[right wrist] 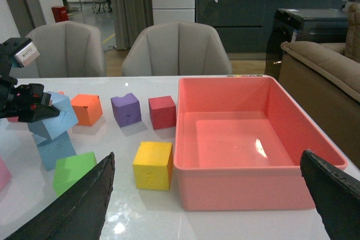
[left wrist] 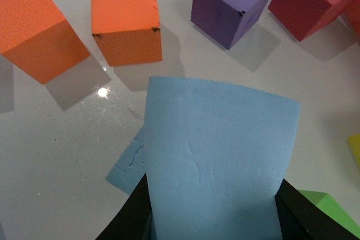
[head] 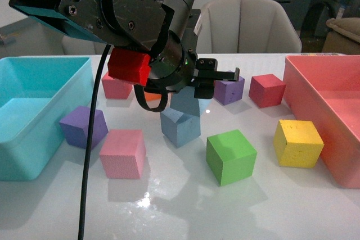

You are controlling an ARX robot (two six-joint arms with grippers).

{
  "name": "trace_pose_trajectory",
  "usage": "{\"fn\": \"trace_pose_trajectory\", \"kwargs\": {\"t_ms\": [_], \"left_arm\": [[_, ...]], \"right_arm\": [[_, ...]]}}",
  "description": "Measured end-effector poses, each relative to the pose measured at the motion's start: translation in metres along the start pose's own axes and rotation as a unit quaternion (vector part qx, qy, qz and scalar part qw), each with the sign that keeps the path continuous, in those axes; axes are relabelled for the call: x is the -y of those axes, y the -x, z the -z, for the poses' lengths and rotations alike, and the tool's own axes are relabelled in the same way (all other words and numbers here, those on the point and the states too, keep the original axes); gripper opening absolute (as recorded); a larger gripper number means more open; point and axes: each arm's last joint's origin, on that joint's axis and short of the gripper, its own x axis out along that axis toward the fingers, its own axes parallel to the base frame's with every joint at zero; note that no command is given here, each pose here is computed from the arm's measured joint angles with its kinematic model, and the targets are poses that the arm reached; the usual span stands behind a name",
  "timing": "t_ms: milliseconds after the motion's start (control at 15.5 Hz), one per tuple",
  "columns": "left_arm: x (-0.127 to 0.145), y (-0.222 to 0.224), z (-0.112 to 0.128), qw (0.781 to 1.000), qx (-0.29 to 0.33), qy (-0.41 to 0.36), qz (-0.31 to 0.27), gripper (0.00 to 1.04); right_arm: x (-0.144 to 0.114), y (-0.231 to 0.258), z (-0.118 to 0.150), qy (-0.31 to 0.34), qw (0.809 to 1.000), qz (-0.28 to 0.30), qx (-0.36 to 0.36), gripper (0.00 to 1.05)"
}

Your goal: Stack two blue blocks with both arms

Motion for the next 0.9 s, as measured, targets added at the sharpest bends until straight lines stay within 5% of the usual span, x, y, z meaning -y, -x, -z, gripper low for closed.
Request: {"fn": "trace_pose_trajectory", "kwargs": {"t_ms": [646,905], "left_arm": [[-0.02,-0.017,0.012,0.999,-0.01,0.031,-0.019,0.4],[-0.018,-0.02,0.014,0.999,-0.011,0.033,-0.01,0.81]], "right_arm": [[0.0,0.0,0.0,0.0,1.0,0.0,0.0,0.98],[0.0,0.0,0.0,0.0,1.0,0.0,0.0,0.98]]}}
